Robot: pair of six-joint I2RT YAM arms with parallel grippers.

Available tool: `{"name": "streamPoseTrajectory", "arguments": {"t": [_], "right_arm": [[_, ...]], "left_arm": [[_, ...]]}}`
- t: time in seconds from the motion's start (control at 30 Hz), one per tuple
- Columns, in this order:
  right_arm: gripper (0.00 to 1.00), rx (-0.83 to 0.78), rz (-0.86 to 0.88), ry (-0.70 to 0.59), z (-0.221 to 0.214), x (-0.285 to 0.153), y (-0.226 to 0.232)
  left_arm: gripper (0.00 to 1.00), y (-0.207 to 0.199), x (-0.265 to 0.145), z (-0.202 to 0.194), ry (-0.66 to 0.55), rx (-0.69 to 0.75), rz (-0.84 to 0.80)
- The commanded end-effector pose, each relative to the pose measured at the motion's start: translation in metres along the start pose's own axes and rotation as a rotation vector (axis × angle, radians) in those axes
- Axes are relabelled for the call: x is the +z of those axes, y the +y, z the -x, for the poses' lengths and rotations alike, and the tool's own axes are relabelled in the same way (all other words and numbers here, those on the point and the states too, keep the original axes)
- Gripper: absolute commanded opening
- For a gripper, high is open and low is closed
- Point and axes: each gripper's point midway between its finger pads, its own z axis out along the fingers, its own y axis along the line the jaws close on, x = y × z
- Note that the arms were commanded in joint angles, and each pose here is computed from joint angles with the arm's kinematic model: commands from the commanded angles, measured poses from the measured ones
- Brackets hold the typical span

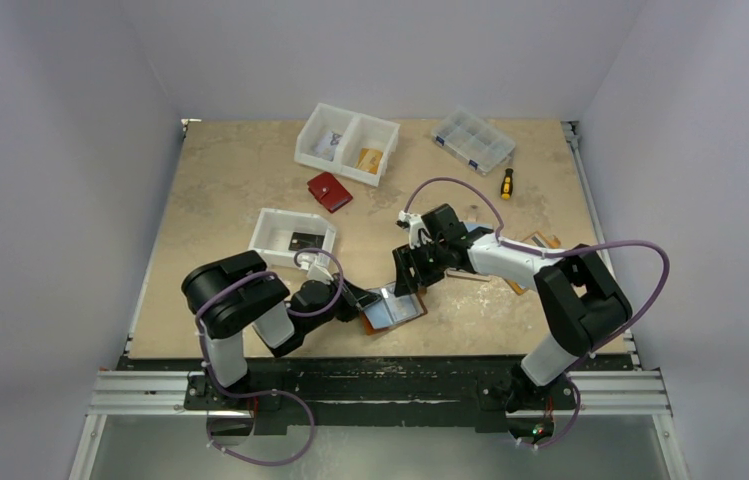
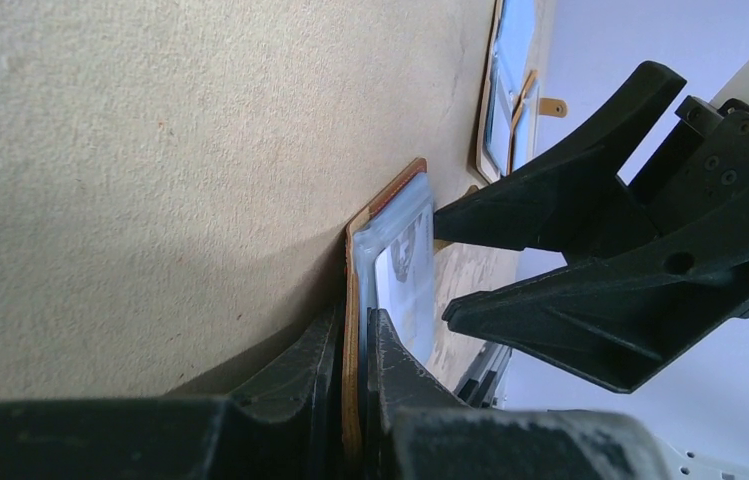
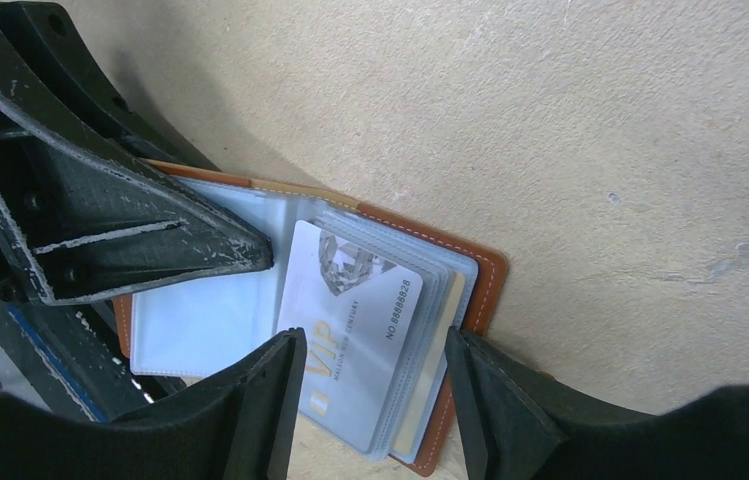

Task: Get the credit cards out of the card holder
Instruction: Remove the credit card from the card holder.

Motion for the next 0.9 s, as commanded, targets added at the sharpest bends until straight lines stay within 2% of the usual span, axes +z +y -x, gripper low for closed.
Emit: {"name": "streamPoseTrajectory", "arguments": {"t": [0.0,0.43,0.67,0.87], "right_arm": [[0.62,-0.048,0.045,-0.009,0.005,-0.002,0.015],[0.45,-0.097,0.165,-0.047,0.012,-0.013,0.049],[0.46,-0.110,0.194,-0.070,0.017,-0.019,0.057],[0.44,-0.071,0.265,-0.014,0.005,-0.014,0.065]], "left_arm": [[0.00,-0.007,0.003,0.000,0.006,-0.013,-0.031],[0.00,-0.005,0.002,0.000,0.007,-0.014,-0.028],[0.00,-0.003,0.002,-0.001,0.008,-0.014,-0.021],[0.00,-0.002,0.001,-0.001,0.009,-0.014,-0.020]]}}
